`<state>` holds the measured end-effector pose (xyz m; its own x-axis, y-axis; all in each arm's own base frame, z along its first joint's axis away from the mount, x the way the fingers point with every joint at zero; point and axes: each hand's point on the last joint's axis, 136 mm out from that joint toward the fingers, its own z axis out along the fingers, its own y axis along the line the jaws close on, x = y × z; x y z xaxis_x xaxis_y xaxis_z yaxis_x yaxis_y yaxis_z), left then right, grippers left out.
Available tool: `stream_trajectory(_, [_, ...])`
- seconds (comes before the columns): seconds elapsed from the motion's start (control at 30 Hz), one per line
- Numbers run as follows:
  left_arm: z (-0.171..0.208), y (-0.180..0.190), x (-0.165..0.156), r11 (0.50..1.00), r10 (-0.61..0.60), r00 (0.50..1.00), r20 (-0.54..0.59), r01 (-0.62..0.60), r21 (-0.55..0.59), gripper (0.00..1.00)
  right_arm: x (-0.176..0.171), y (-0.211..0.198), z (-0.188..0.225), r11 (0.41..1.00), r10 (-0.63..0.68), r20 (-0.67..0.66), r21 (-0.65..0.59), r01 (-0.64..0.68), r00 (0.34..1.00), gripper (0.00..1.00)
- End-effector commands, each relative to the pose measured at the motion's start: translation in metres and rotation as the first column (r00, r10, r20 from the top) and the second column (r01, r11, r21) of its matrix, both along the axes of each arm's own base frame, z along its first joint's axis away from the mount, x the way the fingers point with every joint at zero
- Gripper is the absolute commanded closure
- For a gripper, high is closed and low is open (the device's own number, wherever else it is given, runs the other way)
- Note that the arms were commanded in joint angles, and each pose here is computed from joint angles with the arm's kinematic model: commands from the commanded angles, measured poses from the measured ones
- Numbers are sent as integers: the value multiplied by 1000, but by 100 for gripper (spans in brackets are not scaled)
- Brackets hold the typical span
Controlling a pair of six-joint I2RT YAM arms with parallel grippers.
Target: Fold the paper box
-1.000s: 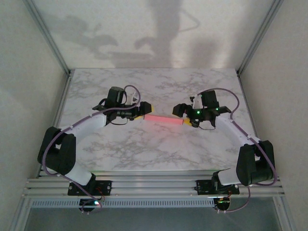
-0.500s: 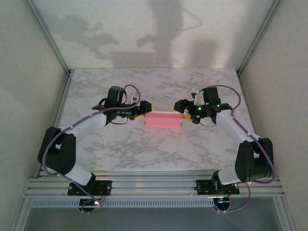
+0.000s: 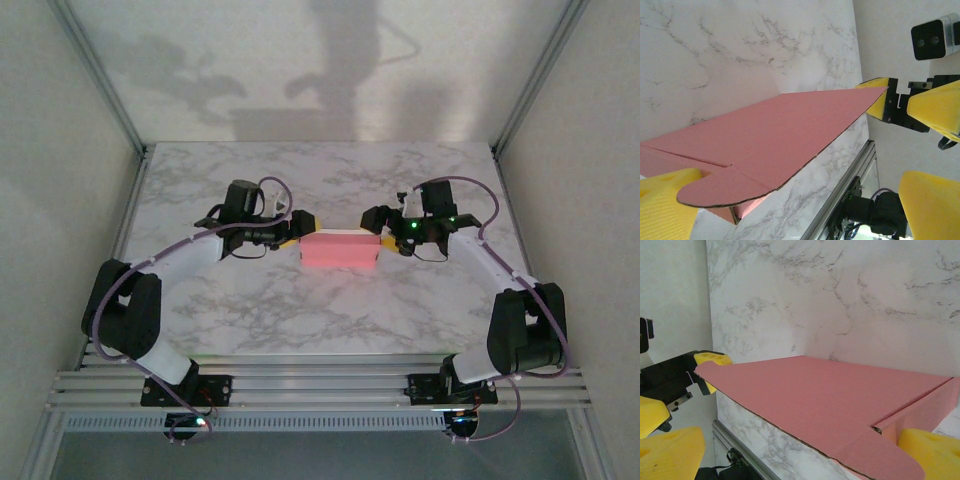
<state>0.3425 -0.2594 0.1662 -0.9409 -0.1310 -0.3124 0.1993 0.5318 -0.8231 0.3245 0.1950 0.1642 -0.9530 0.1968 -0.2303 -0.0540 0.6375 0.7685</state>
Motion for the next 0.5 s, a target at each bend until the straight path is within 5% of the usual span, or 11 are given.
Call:
stream_trajectory(0.0, [-6,2,1,1000,3,1000,5,-4,27,1,-3,2,-4,1000,26,-12,7,-26,1000,1])
stream_trajectory(0.47, [-15,3,1,999,8,1000,-8,-7,45,1,-8,-4,-4,995,72,25,-67,-70,997,1])
